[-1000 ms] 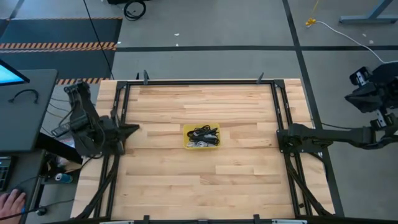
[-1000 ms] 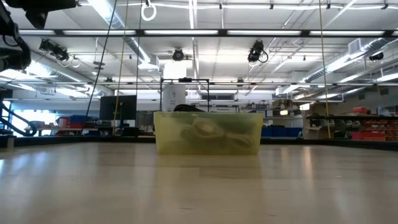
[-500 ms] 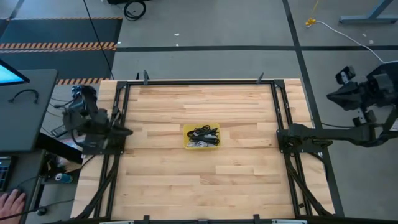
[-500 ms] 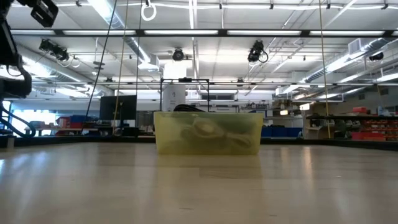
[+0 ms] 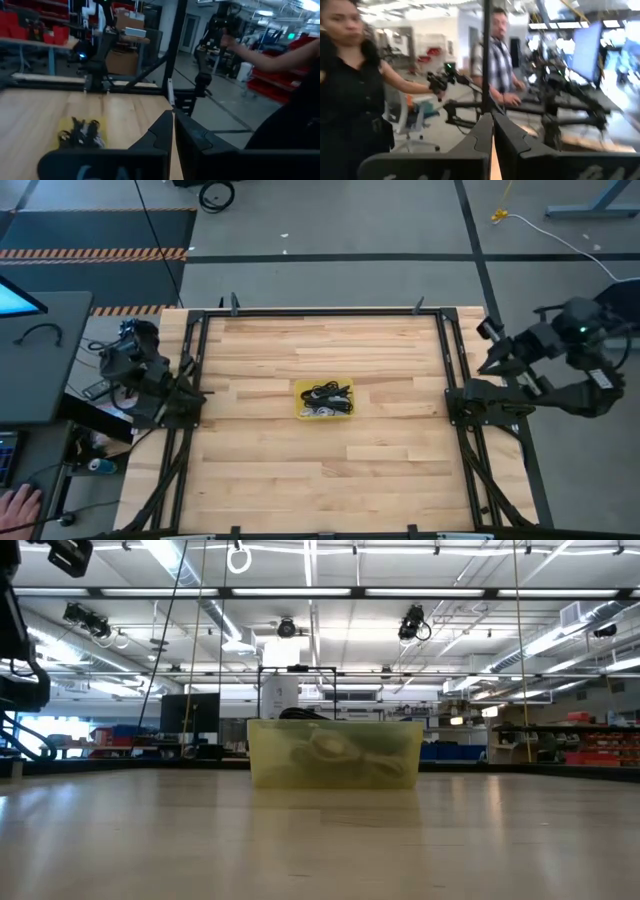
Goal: Pick and place USB-C Cables
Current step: Return to Home Position
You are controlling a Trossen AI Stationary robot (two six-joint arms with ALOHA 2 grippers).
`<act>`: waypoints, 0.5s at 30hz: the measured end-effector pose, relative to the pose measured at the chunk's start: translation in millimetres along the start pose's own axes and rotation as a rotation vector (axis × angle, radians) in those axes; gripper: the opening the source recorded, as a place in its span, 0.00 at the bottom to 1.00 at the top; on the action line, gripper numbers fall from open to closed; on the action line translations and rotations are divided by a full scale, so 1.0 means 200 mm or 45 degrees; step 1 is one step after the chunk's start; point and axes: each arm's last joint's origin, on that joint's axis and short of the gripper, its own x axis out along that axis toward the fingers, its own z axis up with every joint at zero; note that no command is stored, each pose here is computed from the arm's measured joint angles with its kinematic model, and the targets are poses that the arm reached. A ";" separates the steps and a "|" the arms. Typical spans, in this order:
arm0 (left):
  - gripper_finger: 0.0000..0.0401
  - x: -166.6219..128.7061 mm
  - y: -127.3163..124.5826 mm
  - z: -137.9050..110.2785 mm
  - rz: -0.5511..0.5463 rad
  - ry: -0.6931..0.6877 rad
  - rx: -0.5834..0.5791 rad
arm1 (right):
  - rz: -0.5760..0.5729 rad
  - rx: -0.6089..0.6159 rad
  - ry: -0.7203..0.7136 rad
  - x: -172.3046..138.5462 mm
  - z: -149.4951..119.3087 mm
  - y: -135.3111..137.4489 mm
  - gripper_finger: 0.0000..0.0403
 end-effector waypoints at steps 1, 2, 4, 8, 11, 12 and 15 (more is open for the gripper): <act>0.06 0.00 0.00 -0.01 -0.007 0.003 -0.022 | 0.020 -0.012 -0.026 0.01 -0.02 0.00 0.06; 0.06 0.01 -0.01 -0.02 -0.011 0.011 -0.036 | 0.043 -0.019 -0.052 0.00 -0.05 0.00 0.06; 0.06 0.02 -0.01 -0.05 -0.010 0.033 -0.063 | 0.076 -0.002 -0.101 -0.01 -0.11 0.01 0.06; 0.06 0.05 -0.03 -0.11 0.024 0.034 -0.106 | 0.083 0.087 -0.155 -0.03 -0.30 0.02 0.06; 0.06 0.08 -0.04 -0.16 0.086 -0.008 -0.097 | 0.094 0.043 -0.251 -0.07 -0.41 0.06 0.06; 0.06 0.09 -0.05 -0.17 0.106 -0.033 -0.080 | 0.091 0.029 -0.277 -0.08 -0.44 0.07 0.06; 0.06 0.11 -0.06 -0.19 0.169 -0.115 0.001 | 0.092 0.070 -0.288 -0.09 -0.48 0.07 0.06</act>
